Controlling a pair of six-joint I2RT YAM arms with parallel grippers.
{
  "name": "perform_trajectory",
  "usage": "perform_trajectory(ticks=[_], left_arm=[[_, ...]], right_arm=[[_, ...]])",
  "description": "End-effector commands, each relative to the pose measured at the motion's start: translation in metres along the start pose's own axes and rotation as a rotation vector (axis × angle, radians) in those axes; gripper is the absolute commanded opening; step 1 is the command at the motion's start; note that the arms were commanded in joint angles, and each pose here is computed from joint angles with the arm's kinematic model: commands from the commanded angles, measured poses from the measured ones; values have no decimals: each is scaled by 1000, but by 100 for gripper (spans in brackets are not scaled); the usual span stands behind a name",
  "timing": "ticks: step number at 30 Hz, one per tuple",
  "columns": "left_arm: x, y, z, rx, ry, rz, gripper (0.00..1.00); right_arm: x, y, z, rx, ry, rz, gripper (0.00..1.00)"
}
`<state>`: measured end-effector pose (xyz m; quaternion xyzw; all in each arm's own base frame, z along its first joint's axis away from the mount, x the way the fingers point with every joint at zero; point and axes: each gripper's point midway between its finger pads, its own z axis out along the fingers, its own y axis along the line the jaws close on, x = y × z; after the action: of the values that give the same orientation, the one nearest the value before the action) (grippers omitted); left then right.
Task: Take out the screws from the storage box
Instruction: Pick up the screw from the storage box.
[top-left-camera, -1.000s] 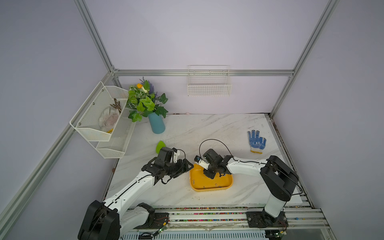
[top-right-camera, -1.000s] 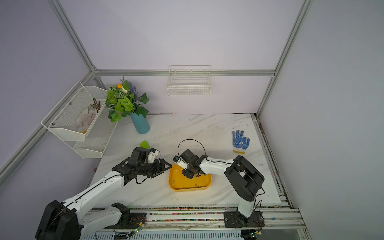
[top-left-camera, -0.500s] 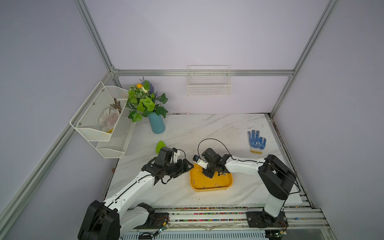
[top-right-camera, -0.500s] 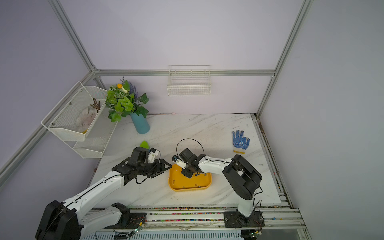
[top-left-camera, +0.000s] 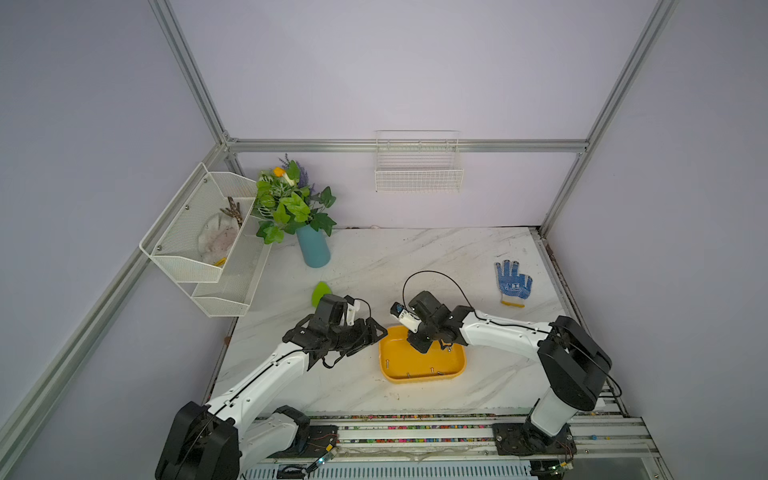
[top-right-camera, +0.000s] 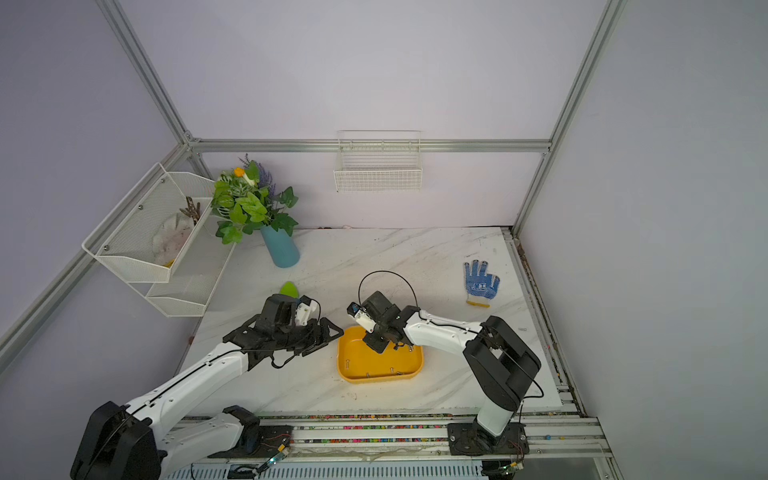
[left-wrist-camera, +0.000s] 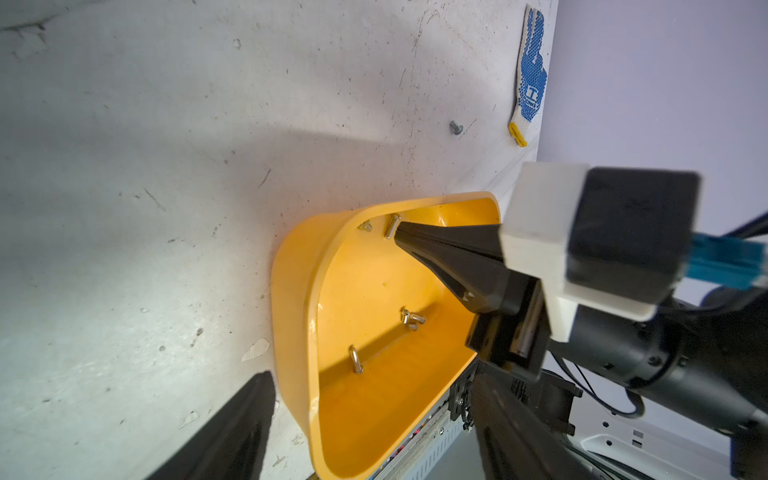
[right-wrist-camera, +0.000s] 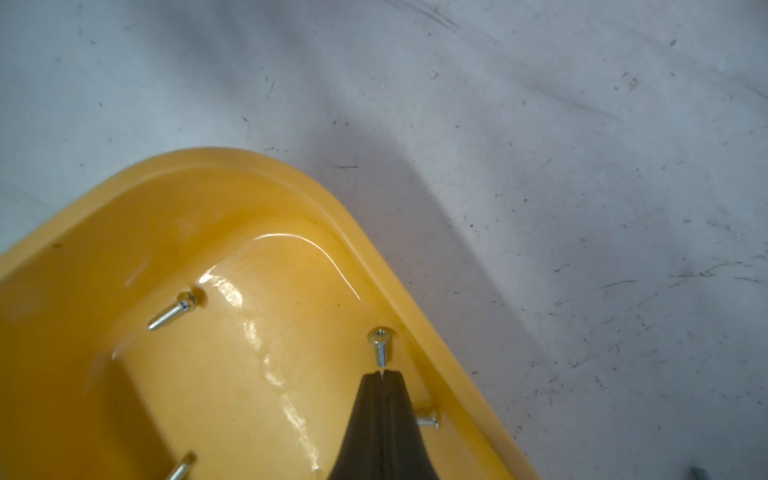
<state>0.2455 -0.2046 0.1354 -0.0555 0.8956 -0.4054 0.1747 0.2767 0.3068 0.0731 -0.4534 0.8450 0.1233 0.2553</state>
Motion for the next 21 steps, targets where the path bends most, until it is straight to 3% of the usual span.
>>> perform_trajectory(ticks=[1,5,7,9,12,15,19,21], left_arm=[[-1,0,-3,4,-7,21,79],[-15,-15,-11,-15,-52,93,79],[-29,-27,-21,-59,-82,162,76],[-42,-42,-27,-94,-97,209,74],[-51,-69,-27,-125,-116,263,71],[-49,-99,-6,-128,-90,355,67],[-43,-113,33,-233,9,469,60],[-38,-123,48,-224,46,503,52]], right_arm=[[3,-2,-8,-17,6,52,0],[-22,-22,-41,-23,-109,202,0],[-30,-47,-66,0,-173,354,0],[-25,-64,-78,20,-174,458,1],[-12,-74,-89,90,-148,485,3],[-2,-86,-103,156,-171,537,4],[8,-102,-111,203,-205,603,4],[10,-106,-112,209,-215,618,4]])
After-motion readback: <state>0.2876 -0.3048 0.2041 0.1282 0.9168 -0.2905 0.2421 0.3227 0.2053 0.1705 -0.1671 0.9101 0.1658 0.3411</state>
